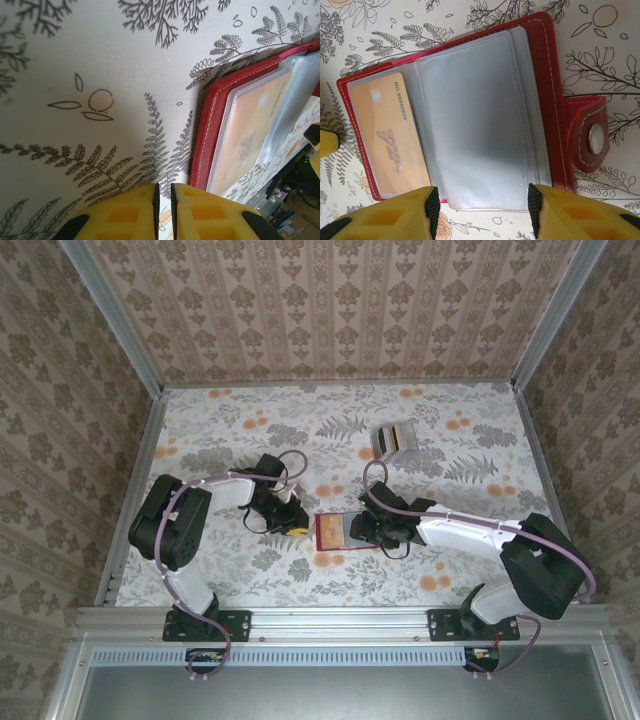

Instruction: Put the credit cards into the card holder

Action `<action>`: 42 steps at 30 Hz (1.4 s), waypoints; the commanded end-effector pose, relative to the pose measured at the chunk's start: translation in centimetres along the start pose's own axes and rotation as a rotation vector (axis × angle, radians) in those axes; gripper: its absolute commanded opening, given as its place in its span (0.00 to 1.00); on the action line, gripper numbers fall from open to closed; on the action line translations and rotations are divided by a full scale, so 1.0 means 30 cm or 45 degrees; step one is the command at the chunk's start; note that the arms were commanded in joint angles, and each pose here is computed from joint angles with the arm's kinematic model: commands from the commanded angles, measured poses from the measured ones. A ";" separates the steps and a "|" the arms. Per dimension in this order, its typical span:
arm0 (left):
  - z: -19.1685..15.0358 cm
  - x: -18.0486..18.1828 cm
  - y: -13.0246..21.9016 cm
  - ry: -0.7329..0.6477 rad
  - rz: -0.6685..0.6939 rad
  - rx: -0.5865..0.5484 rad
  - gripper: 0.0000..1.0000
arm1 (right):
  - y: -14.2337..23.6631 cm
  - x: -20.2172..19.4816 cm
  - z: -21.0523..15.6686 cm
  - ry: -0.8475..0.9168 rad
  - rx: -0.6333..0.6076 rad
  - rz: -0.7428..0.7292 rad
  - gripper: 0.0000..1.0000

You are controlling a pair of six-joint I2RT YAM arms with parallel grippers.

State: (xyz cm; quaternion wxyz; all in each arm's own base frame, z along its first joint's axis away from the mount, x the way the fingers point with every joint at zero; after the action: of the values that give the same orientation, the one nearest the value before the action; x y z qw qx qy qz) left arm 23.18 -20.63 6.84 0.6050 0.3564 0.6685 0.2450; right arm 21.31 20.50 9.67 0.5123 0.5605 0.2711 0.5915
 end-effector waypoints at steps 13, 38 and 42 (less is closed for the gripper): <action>-0.015 -0.010 0.010 -0.034 -0.046 0.017 0.18 | -0.063 -0.006 -0.018 0.067 0.085 -0.050 0.48; -0.039 -0.004 0.011 -0.036 -0.037 0.005 0.18 | -0.005 0.010 -0.003 0.075 0.012 -0.005 0.35; -0.040 -0.004 0.010 -0.032 -0.037 0.007 0.18 | -0.009 0.022 -0.001 0.085 0.016 0.028 0.33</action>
State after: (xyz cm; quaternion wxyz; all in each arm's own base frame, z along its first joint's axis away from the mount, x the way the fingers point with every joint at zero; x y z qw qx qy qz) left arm 22.42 -20.40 6.63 0.6070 0.3563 0.6697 0.2369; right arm 21.60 20.84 9.06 0.5042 0.5466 0.2922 0.6013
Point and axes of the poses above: each hand's point on the last joint's axis, 136 mm out from that joint toward the fingers, its own y axis back along the fingers, its own x axis along the line the jaws close on, z = x × y, the point moved 6 cm from there along y, back along the fingers, and after that the axes turned 1 degree about y, right-handed, at the moved point
